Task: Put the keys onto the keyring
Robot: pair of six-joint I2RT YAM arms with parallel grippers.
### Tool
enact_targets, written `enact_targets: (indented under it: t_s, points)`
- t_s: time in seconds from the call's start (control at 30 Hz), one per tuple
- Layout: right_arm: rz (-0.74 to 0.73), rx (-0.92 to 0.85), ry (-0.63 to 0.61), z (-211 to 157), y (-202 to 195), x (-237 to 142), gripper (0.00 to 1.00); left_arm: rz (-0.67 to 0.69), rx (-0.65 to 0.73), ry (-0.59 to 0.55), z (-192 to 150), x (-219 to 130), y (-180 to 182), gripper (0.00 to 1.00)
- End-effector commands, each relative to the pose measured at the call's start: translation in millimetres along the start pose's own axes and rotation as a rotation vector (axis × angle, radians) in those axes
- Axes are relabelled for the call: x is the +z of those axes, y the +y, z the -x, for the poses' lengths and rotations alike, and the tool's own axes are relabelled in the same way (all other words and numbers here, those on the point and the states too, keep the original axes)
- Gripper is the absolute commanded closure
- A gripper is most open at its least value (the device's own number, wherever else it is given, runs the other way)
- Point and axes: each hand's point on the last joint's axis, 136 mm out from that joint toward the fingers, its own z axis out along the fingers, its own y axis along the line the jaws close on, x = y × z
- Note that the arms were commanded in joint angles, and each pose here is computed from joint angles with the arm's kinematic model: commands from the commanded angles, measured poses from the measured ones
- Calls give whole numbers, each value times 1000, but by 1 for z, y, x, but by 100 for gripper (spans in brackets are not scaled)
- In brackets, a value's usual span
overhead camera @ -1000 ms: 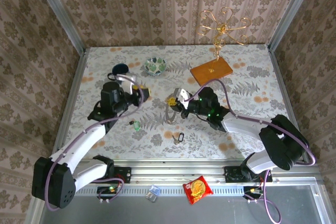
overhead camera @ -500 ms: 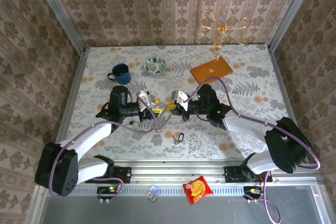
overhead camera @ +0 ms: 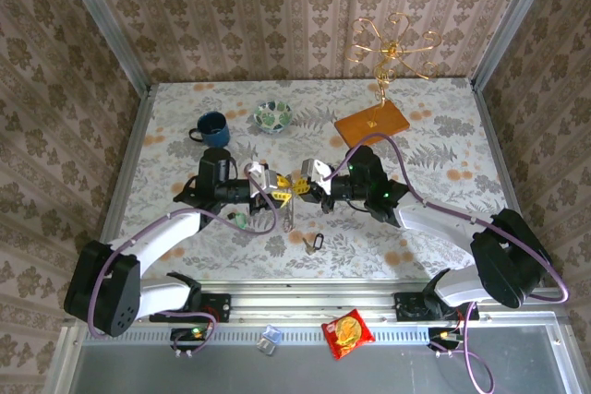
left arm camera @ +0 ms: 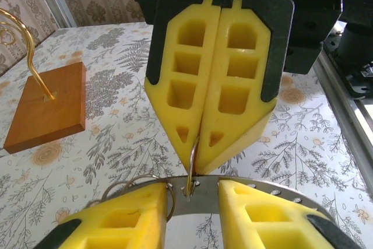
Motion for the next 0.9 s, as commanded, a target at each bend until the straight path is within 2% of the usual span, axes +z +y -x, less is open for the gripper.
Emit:
enact_targets:
  t_s: [0.0, 0.23, 0.33, 0.37, 0.47, 0.5, 0.67, 0.87]
  points:
    - [22, -72, -44, 25, 4, -5, 100, -33, 54, -57, 21, 0, 0, 74]
    - [63, -65, -47, 26, 11, -6, 100, -42, 50, -74, 26, 1, 1, 86]
    - [69, -64, -51, 27, 12, -6, 100, -43, 47, -78, 27, 1, 1, 100]
    - [62, -60, -48, 26, 11, -6, 99, -43, 47, -75, 26, 2, 1, 100]
    - [8, -63, 4, 14, 5, -10, 72, -11, 48, -52, 22, 2, 4, 100]
    - [-27, -68, 38, 6, 1, -14, 69, 6, 53, -39, 21, 2, 6, 100]
    - [-118, -102, 212, -30, -5, -33, 68, 67, 97, 34, 17, 3, 9, 100]
    - [-119, -114, 184, -17, -3, -28, 70, 63, 134, 48, 18, 6, 6, 100]
